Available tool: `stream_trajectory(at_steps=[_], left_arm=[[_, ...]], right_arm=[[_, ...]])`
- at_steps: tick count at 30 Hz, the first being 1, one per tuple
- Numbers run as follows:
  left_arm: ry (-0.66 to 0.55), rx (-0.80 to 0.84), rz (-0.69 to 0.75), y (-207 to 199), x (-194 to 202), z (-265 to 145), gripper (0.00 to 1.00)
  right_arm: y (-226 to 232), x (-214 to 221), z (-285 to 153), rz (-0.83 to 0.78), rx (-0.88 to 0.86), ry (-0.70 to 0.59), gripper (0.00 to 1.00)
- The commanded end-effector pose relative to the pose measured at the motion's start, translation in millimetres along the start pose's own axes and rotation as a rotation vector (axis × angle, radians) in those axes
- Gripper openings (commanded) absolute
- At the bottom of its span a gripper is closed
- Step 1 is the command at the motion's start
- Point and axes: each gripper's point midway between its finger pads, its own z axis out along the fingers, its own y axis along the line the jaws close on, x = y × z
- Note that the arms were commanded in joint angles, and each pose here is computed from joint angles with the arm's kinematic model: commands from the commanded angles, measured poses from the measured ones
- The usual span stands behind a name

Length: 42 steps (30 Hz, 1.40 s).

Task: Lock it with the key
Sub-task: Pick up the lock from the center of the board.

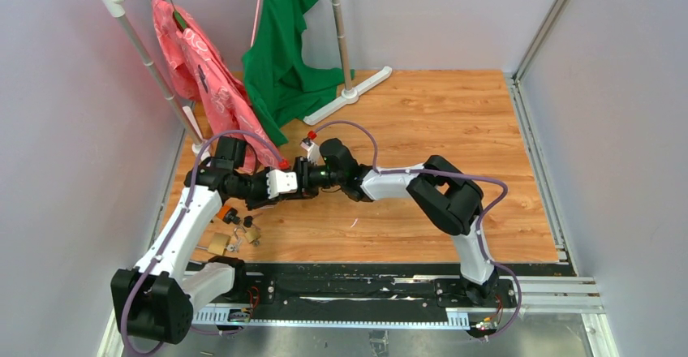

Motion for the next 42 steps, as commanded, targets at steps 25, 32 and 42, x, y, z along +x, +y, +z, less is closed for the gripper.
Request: stream_trajectory(at_steps=[25,32,42], left_arm=[[-0.219,-0.015,-0.410,21,-107,-83,0.56],[-0.311,-0.093,-0.788,41,-148,-116,0.44],[-0.509,0.071,-0.958,23,-200,-127,0.68]], right_arm=[[71,-16,-127,-0.783,0.001,-0.052,0.00],[111,-44,-187,-1.322,0.180,-0.316,0.00],[166,-64,-205,-1.590,0.184,-0.520,0.00]])
